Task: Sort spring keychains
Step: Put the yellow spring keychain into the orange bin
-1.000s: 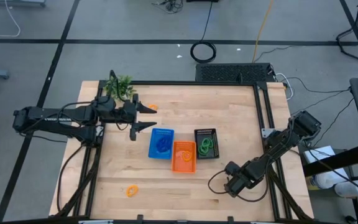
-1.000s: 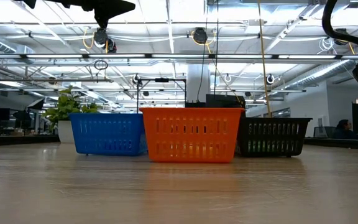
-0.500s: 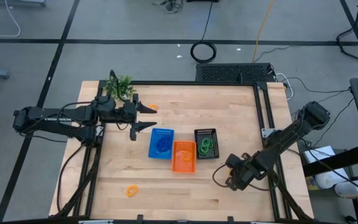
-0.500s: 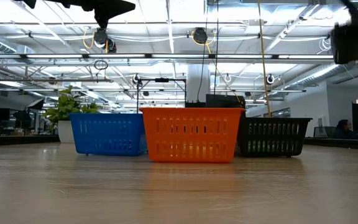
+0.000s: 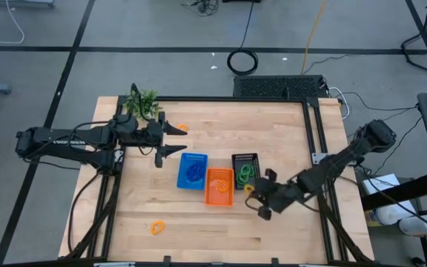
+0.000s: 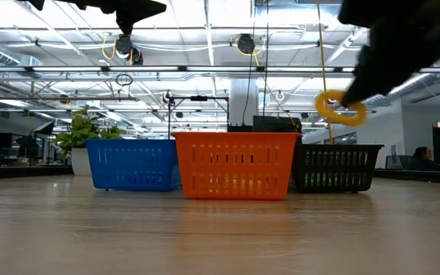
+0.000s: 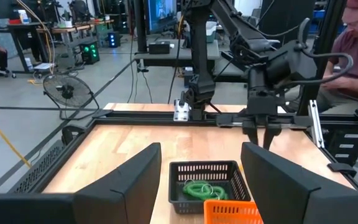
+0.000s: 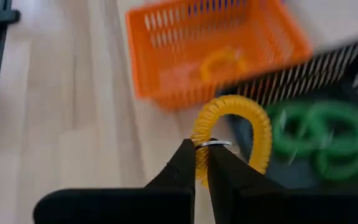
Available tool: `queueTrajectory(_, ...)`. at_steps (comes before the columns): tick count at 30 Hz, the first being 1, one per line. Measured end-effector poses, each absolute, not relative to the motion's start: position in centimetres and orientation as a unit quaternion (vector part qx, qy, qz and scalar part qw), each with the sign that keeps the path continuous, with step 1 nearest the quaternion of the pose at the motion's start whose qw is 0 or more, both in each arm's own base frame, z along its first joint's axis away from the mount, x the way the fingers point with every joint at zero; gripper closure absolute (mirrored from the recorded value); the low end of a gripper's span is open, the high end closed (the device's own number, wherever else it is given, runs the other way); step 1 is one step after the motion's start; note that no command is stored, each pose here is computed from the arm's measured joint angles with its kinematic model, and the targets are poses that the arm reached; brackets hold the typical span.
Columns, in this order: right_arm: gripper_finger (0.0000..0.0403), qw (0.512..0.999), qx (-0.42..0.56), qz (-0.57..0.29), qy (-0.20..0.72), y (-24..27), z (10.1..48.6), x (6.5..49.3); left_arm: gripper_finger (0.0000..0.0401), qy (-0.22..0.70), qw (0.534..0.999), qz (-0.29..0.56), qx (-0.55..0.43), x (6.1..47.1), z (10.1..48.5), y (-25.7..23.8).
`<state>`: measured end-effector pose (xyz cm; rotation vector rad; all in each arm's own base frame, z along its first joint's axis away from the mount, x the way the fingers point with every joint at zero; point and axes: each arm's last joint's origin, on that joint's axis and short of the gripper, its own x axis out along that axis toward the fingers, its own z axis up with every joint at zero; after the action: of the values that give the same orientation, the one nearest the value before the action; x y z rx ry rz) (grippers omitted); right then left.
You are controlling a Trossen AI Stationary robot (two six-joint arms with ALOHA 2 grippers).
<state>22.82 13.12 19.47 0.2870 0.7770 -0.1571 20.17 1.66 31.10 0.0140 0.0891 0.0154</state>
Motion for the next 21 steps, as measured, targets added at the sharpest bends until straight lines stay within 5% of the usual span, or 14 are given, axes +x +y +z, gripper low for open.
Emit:
queueTrajectory(7, 0.0397, 0.944, 0.073, -0.061, 0.316, 10.8, 20.2, 25.6, 0.0169, 0.044, 0.999, 0.008, 0.007, 20.2, 31.1, 1.7)
queueTrajectory(15, 0.0397, 0.969, 0.047, 0.049, 0.236, 9.4, 19.7, 29.6, 0.0169, 0.044, 0.999, 0.008, 0.007, 20.2, 31.1, 1.7)
queueTrajectory(21, 0.0397, 0.963, 0.042, 0.051, 0.261, 8.6, 18.2, 30.3, 0.0169, 0.044, 0.999, 0.008, 0.007, 20.2, 31.1, 1.7)
